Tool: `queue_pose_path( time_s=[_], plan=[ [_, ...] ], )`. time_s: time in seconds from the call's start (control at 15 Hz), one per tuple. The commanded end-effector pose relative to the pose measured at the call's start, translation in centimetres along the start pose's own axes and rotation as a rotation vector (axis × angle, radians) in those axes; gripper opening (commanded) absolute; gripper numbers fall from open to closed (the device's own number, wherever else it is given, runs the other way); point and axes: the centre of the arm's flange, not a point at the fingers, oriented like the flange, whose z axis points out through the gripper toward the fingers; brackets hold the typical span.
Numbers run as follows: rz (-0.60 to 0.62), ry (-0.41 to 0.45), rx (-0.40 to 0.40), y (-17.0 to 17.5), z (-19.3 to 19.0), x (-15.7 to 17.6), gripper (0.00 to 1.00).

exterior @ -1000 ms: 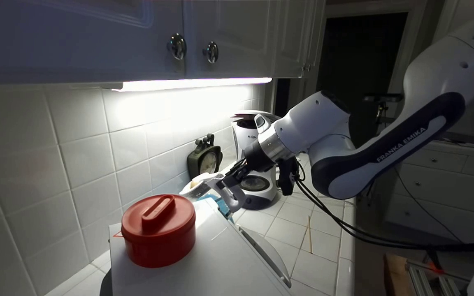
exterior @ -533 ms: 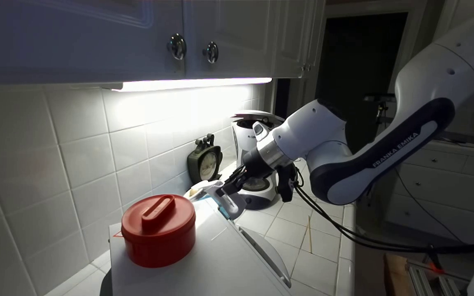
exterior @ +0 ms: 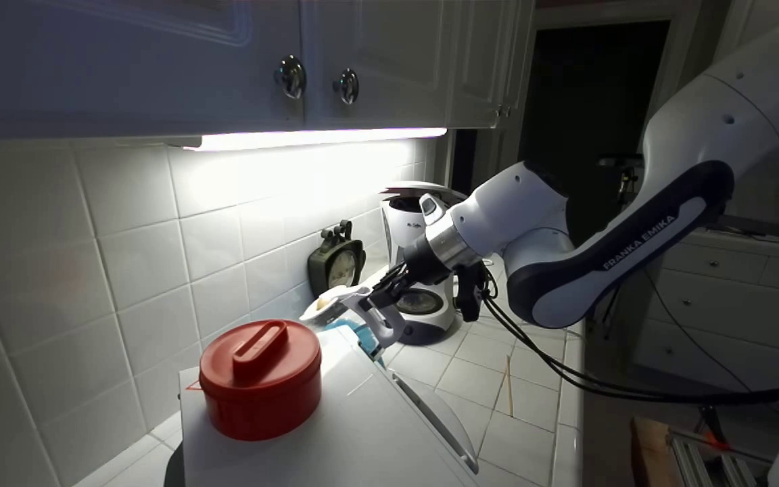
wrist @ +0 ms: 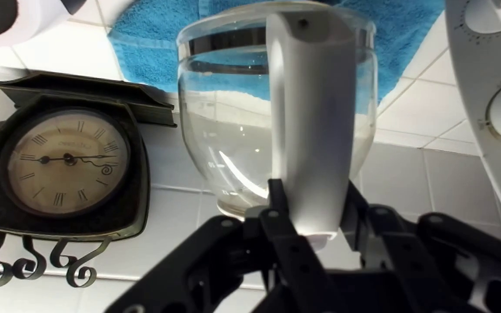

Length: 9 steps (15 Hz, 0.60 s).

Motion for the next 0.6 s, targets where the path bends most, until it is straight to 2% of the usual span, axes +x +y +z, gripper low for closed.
queue_pose_path(
  time_s=[0.0,0.4,0.47,0.53],
  plan=[
    [-0.02,0.016,0.037,-1.9,3.4,-1.4,0.09],
    [-0.052,0.004,0.077,-3.1,3.5,-2.7,0.09],
    [-0.05,-0.005,0.081,-3.3,3.5,-3.0,0.11],
    [-0.049,-0.014,0.087,-3.5,3.5,-3.2,0.16]
  ],
)
